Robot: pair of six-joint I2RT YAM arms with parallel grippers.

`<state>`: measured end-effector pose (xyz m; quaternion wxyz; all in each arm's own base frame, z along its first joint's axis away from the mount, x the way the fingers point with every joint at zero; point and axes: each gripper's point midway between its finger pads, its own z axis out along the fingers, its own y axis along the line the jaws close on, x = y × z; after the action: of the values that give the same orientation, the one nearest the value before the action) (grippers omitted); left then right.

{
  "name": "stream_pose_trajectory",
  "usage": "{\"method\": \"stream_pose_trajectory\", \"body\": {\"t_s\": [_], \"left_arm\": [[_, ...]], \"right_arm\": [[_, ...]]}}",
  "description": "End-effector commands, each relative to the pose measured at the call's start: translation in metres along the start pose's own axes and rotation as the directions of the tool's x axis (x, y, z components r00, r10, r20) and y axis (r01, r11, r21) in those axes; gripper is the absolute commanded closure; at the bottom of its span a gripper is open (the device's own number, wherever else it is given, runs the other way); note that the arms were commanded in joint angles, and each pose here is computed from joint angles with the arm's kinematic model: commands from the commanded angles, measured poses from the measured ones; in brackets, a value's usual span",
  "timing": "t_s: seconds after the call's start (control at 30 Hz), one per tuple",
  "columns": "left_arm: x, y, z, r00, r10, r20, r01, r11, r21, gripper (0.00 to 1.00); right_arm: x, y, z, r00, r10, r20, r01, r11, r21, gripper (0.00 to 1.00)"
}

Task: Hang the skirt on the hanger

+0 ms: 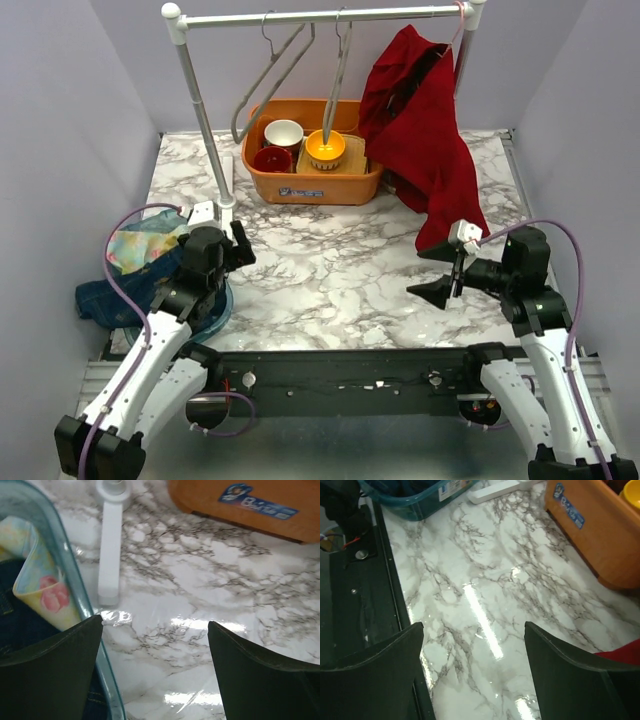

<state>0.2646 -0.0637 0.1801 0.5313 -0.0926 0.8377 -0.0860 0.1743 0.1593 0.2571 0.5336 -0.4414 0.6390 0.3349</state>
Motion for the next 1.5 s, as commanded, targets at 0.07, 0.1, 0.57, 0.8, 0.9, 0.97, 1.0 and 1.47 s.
{"method": "stream_pose_trajectory", "body": {"t_s": [0.07,0.1,0.57,0.8,0.9,0.97,1.0,1.47], "left_arm": [[-0.003,0.063,0.007,0.966,-0.238,0.102,0.259,0.901,-0.349,0.09],[-0.004,0.076,0.008,0.957,-0.265,0.117,0.290,0.876,-0.387,0.09],[0.023,0.119,-0.045,0.883,-0.461,0.085,0.381,0.599,-0.704,0.13],[0.075,0.110,-0.039,0.832,-0.553,-0.052,0.352,0.597,-0.721,0.21],[0.093,0.113,-0.039,0.819,-0.567,-0.094,0.312,0.576,-0.755,0.25],[0.101,0.120,-0.039,0.824,-0.560,-0.089,0.292,0.554,-0.780,0.32],[0.106,0.123,-0.038,0.823,-0.561,-0.093,0.280,0.542,-0.792,0.36],[0.073,0.130,-0.040,0.860,-0.511,0.008,0.318,0.524,-0.790,0.98]], "right_arm": [[-0.008,0.006,0.003,0.995,-0.076,0.066,0.079,0.996,-0.045,0.12],[-0.007,0.003,0.003,0.997,-0.062,0.054,0.064,0.997,-0.036,0.12],[-0.002,-0.007,0.003,1.000,-0.024,0.019,0.024,1.000,0.015,0.12],[0.000,-0.009,0.003,1.000,-0.017,0.012,0.017,1.000,0.025,0.12],[0.001,-0.010,0.004,1.000,-0.014,0.010,0.014,0.999,0.029,0.12],[0.002,-0.011,0.004,1.000,-0.015,0.008,0.014,0.999,0.031,0.12],[0.002,-0.011,0.004,1.000,-0.013,0.007,0.013,0.999,0.032,0.12],[0.002,-0.014,0.003,1.000,-0.023,0.002,0.022,0.998,0.054,0.12]]}}
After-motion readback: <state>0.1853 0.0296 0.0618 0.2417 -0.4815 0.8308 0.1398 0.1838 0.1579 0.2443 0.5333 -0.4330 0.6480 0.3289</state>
